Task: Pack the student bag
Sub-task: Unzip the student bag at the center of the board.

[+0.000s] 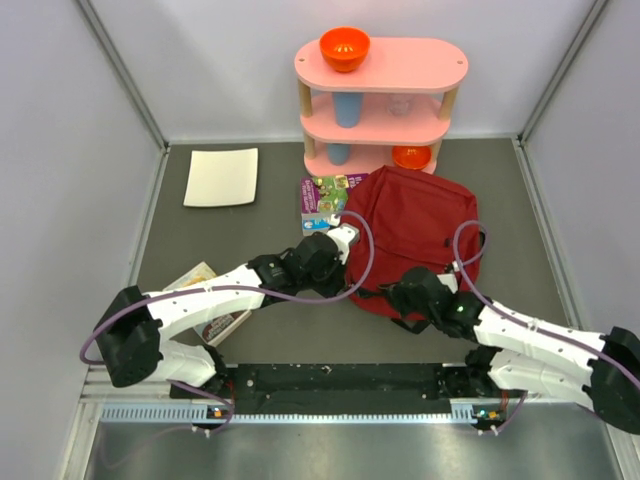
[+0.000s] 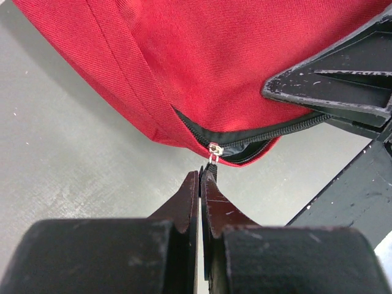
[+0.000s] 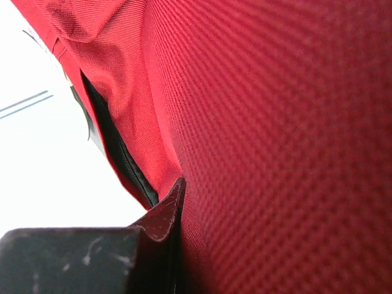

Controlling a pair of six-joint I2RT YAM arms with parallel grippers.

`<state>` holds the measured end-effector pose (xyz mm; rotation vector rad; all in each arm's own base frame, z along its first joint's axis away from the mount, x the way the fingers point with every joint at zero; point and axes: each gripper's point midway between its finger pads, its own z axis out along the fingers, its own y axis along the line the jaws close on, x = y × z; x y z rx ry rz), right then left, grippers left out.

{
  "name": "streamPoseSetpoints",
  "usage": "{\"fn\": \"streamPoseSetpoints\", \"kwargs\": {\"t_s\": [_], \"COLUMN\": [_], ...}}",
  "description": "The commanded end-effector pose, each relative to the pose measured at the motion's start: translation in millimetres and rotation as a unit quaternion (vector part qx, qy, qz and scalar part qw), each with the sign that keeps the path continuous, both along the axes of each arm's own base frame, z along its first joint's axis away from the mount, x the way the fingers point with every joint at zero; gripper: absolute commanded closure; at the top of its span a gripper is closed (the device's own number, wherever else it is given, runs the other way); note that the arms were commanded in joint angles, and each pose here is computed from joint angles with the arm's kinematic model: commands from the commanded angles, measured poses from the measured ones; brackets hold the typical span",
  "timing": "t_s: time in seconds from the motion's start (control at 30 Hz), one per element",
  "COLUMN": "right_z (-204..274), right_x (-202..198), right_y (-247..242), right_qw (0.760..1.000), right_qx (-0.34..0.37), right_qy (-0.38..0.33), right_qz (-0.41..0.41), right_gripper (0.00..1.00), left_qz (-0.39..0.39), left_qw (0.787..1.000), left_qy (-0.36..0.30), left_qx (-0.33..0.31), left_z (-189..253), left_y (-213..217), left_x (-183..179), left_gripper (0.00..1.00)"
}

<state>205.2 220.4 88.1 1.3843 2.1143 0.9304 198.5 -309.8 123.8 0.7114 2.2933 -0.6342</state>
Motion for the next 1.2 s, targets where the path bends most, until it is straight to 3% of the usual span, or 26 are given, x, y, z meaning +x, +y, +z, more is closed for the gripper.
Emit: {"fn": "streamPoseSetpoints", "kwargs": {"t_s": [0.0,0.13,0.4,0.5,0.7,1.17], "right_z": [11.7,-5.5,-33.5,-39.7,-26.3,-23.1], "right_x": [2.0,-20.7,-50.6,-54.7,-50.7,-52.8], "right_y": [-18.9,-47.0,-58.5,-66.9,-70.8,-66.7], "right_qw": [0.997,0.989,0.979,0.976,0.969,0.963], "right_qx": [-0.029,-0.112,-0.136,-0.153,-0.160,-0.154], "right_qy": [-0.058,-0.057,-0.040,-0.034,-0.094,-0.119], "right_qz": [0.028,0.080,0.146,0.149,0.164,0.186], "right_gripper": [1.00,1.00,1.00,1.00,1.00,1.00], "left_qz": [0.005,0.015,0.006,0.012,0.051,0.052], "left_qw": [0.999,0.997,0.994,0.993,0.992,0.995], "left_qy": [-0.040,-0.070,-0.104,-0.113,-0.102,-0.075], "left_qx": [-0.015,-0.011,-0.027,-0.002,0.052,0.032], "left_z": [27.9,39.9,76.0,73.1,32.6,7.8], "left_y": [-4.0,-7.9,-41.4,-38.9,-13.7,-26.6], "left_x": [10.5,26.2,55.3,65.9,94.1,125.5], "left_gripper": [1.00,1.00,1.00,1.00,1.00,1.00]}}
